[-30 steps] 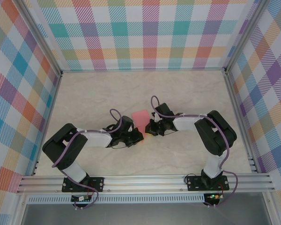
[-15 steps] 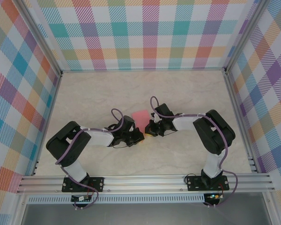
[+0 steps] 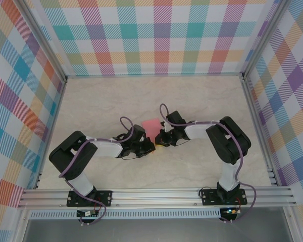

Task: Fold a paper plane with a square sheet of paper (pick it up from the middle)
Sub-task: Third fold the triangle at the center of the table.

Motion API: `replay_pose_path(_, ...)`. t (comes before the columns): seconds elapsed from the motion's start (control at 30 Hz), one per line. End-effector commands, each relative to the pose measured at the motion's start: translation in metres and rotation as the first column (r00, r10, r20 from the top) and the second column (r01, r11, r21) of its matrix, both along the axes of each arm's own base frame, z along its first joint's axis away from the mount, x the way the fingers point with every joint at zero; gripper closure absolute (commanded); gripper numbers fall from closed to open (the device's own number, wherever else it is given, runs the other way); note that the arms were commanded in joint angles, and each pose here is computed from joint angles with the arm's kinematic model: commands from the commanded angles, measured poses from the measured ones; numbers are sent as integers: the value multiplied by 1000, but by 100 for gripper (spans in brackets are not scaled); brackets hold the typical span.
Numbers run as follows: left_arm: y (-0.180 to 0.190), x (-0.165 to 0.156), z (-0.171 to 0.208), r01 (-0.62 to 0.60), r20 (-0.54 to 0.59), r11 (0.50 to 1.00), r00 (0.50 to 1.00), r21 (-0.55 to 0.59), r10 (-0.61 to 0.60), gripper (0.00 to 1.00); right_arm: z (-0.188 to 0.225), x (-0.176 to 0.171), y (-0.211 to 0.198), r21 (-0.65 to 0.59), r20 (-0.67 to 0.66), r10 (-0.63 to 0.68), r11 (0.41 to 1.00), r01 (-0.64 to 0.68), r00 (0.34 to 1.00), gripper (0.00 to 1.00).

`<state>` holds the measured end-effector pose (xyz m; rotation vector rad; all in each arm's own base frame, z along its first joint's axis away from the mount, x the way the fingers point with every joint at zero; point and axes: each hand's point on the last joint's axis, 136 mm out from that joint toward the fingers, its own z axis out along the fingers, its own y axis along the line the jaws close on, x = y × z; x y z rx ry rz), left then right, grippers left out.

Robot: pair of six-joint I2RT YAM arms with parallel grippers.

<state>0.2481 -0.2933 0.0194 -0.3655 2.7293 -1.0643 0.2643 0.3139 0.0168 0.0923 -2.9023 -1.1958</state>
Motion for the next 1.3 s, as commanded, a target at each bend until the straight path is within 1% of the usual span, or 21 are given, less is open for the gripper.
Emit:
replay_pose_path(0.0, 22, -14, -20, -13, -40, 994, 999, 112, 18, 94, -14, 2, -8, -78, 2, 20, 997, -20, 1000, 94)
replay_pose_path(0.2, 40, -33, -39, -9, -111, 984, 993, 177, 29, 96, -14, 25, -19, -88, 22, -19, 996, 21, 1000, 94)
replay_pose_path(0.4, 50, -44, -49, 2, -150, 977, 988, 213, 31, 97, -18, 49, -35, -95, 39, -79, 992, 82, 996, 94)
replay_pose_path(0.67, 53, -49, -53, 9, -160, 975, 987, 222, 27, 97, -21, 88, -65, -130, 64, -198, 970, 204, 978, 95)
replay_pose_path(0.77, 53, -49, -53, 11, -160, 975, 987, 221, 26, 97, -15, 100, -75, -146, 84, -236, 958, 246, 968, 95)
replay_pose_path(0.83, 52, -49, -52, 16, -159, 976, 987, 218, 20, 97, -4, 106, -76, -139, 112, -240, 957, 254, 964, 95)
replay_pose_path(0.93, 50, -46, -51, 16, -153, 977, 988, 214, 17, 97, 20, 103, -69, -76, 143, -227, 968, 240, 963, 95)
replay_pose_path(1.07, 47, -43, -47, 16, -144, 978, 990, 209, 15, 97, 40, 80, -53, -12, 152, -180, 983, 184, 972, 94)
replay_pose_path(1.27, 44, -40, -45, 18, -141, 979, 990, 205, 12, 97, 32, 39, -26, 23, 83, -96, 995, 94, 992, 94)
